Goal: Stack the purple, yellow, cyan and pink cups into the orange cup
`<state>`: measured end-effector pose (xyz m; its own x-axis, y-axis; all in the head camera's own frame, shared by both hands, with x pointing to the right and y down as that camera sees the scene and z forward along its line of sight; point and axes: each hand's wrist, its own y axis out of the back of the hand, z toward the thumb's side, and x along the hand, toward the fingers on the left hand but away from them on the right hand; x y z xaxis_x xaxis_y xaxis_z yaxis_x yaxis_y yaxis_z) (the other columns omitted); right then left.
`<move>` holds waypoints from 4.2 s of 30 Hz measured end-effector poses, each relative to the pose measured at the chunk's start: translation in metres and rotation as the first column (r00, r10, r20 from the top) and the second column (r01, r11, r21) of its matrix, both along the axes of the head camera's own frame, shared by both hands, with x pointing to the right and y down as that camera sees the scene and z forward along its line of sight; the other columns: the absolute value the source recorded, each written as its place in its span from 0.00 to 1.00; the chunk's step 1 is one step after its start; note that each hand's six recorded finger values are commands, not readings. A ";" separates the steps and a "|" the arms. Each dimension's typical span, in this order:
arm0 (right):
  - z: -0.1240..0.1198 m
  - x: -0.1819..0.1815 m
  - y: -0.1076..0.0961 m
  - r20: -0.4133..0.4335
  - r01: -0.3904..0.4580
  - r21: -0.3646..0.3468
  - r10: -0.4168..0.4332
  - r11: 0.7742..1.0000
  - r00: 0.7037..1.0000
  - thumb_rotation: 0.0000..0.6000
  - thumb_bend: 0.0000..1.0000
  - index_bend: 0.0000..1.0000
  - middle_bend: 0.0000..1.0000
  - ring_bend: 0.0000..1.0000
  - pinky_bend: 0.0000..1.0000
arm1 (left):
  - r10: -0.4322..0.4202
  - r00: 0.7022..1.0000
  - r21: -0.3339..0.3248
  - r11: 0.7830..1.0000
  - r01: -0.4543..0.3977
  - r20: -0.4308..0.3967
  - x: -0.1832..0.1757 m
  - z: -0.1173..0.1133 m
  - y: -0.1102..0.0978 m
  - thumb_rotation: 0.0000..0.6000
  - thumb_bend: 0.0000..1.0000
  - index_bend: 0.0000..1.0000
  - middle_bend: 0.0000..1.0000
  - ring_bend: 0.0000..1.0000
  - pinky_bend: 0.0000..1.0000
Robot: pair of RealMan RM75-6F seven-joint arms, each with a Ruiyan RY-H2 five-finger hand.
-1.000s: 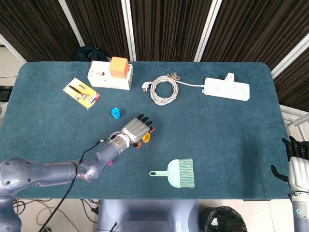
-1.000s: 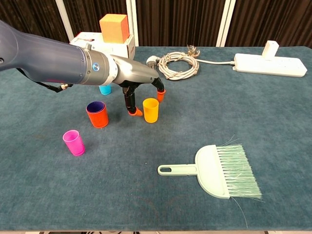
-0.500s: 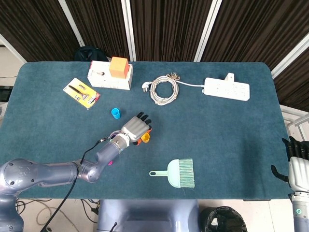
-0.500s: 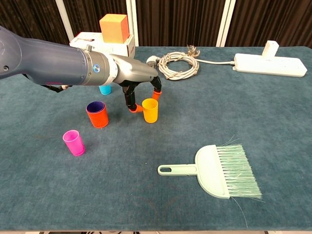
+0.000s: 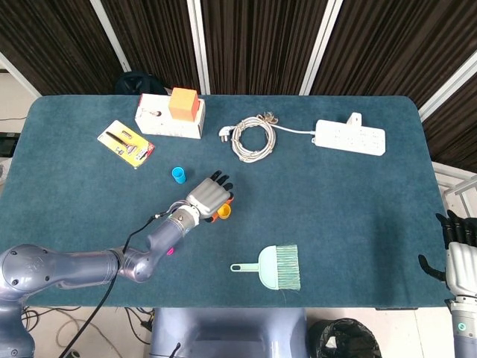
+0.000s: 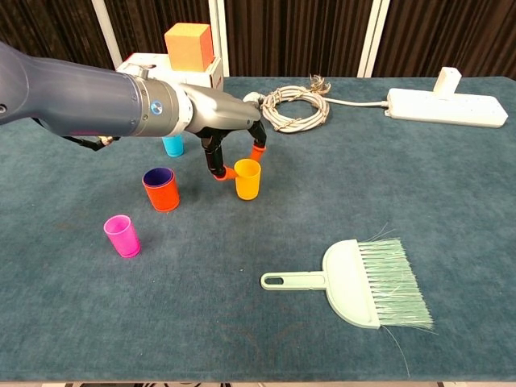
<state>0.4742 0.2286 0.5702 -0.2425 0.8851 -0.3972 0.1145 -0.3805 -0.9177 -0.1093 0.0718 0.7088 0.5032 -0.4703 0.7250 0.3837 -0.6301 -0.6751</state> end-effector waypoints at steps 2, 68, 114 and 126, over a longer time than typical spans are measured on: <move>0.000 0.000 0.000 0.002 0.000 0.001 0.000 1.000 1.000 1.00 0.34 0.12 0.05 0.09 0.05 | -0.001 1.000 0.001 1.000 0.001 -0.002 0.000 -0.002 0.000 1.00 0.38 0.43 0.17 0.00 0.00; -0.006 -0.003 -0.001 0.002 0.013 0.021 -0.013 1.000 1.000 1.00 0.34 0.12 0.05 0.09 0.05 | -0.149 0.988 -0.016 0.989 0.148 -0.047 -0.135 -0.046 0.012 1.00 0.38 0.43 0.18 0.00 0.00; 0.004 0.004 0.002 -0.040 -0.006 -0.015 0.006 1.000 0.999 1.00 0.34 0.12 0.05 0.09 0.05 | -0.318 0.947 0.090 0.945 0.313 0.047 -0.125 -0.012 -0.072 1.00 0.26 0.22 0.15 0.00 0.00; 0.010 0.007 0.002 -0.064 -0.014 -0.030 0.012 0.999 0.998 1.00 0.34 0.12 0.05 0.09 0.05 | -0.332 0.937 0.099 0.941 0.323 0.105 -0.128 0.017 -0.077 1.00 0.26 0.26 0.16 0.00 0.00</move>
<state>0.4816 0.2306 0.5801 -0.2795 0.8694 -0.4075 0.0612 -0.4074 -0.9112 -0.2378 -0.0051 0.7255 0.2242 -0.6527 0.7237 0.2455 -0.6808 -0.6901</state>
